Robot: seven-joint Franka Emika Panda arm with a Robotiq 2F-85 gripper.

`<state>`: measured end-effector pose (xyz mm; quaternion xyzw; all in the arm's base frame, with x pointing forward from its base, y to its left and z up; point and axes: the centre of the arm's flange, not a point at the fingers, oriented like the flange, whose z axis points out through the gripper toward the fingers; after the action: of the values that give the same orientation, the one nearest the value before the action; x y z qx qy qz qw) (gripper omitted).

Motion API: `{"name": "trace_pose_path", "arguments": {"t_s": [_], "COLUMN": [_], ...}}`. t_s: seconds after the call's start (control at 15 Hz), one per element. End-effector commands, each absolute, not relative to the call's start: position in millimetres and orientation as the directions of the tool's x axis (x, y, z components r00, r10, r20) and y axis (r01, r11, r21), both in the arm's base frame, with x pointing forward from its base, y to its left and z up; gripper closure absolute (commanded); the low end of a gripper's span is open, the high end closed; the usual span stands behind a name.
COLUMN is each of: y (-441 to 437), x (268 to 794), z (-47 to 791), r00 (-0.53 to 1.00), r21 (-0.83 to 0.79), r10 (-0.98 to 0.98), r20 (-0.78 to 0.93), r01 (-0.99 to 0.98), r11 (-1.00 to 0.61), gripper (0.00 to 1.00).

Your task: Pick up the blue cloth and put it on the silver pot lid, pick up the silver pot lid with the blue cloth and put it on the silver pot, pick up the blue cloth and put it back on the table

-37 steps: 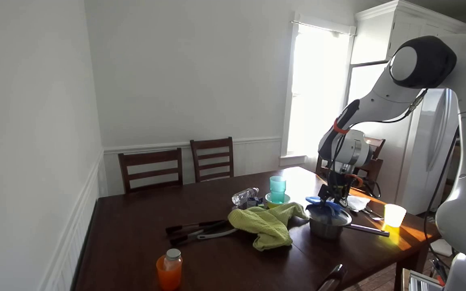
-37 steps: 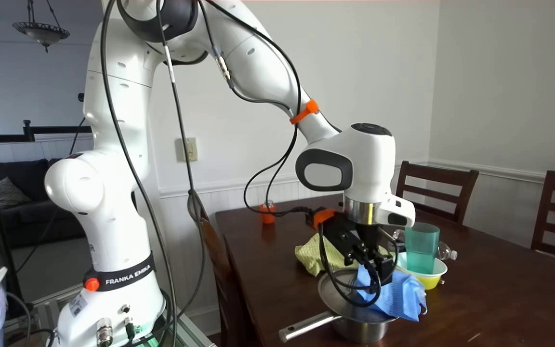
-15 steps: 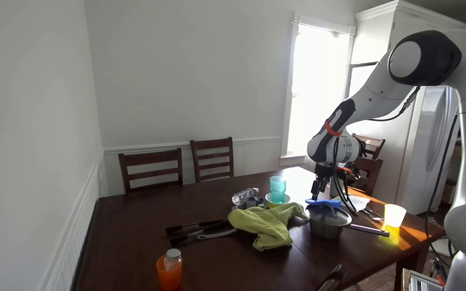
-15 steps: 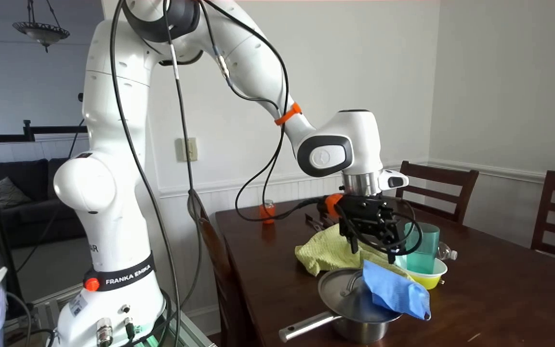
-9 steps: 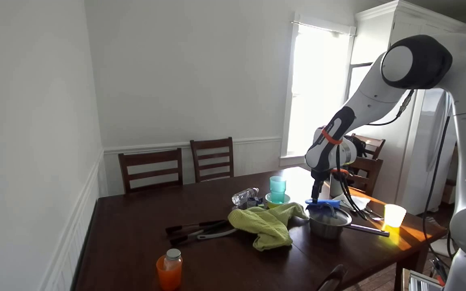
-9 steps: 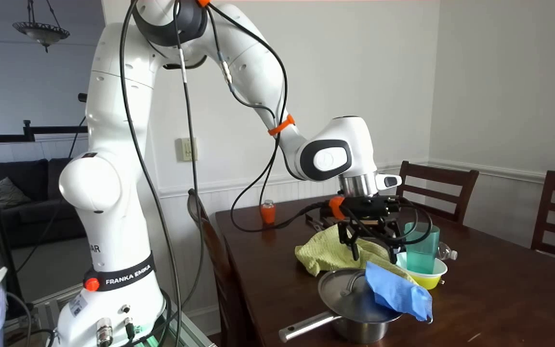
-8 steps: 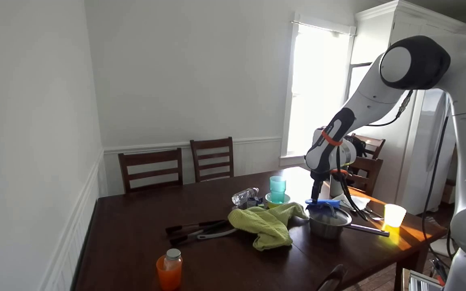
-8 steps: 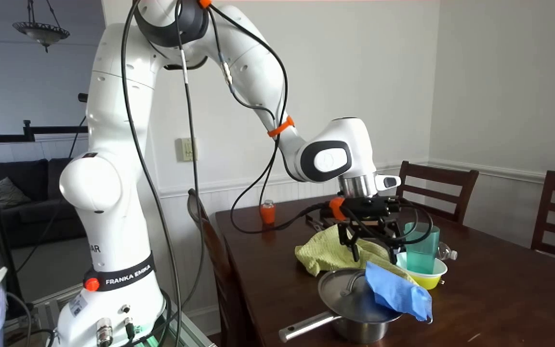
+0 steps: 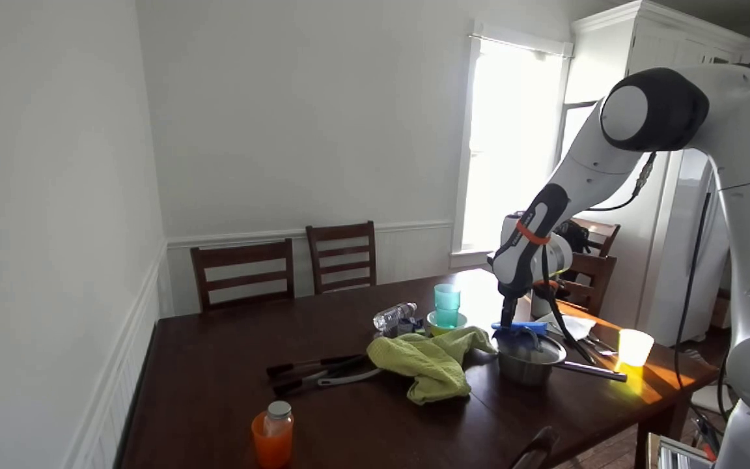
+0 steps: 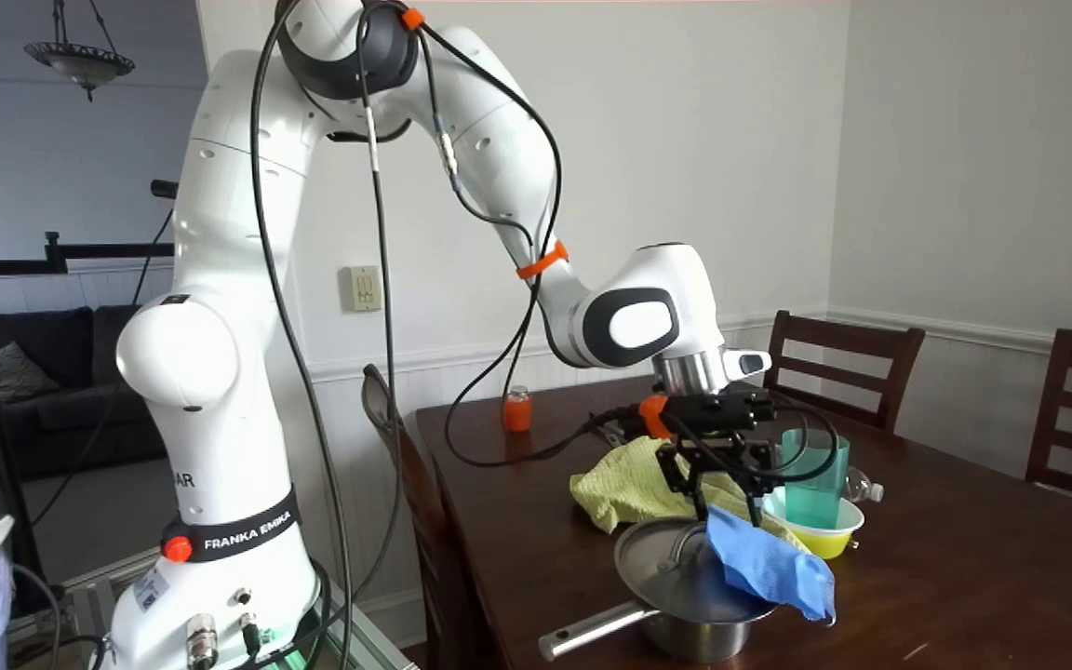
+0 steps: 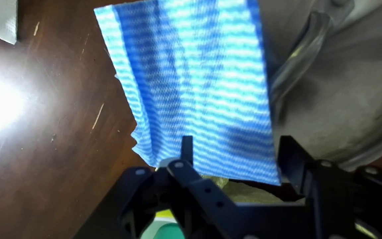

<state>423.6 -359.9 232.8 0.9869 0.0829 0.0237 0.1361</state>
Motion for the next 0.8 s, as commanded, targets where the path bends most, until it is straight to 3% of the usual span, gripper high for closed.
{"name": "trace_pose_path", "arguments": {"t_s": [0.0, 0.33, 0.73], "y": [-364, -375, -400], "x": [423, 419, 408], "z": [229, 232, 244], "r00": [0.985, 0.986, 0.987], "r21": [0.304, 0.333, 0.397], "r10": [0.171, 0.16, 0.132], "r20": [0.034, 0.055, 0.094], "r01": [0.153, 0.133, 0.084], "r11": [-0.94, -0.933, -0.914], "gripper": [0.64, 0.98, 1.0]}}
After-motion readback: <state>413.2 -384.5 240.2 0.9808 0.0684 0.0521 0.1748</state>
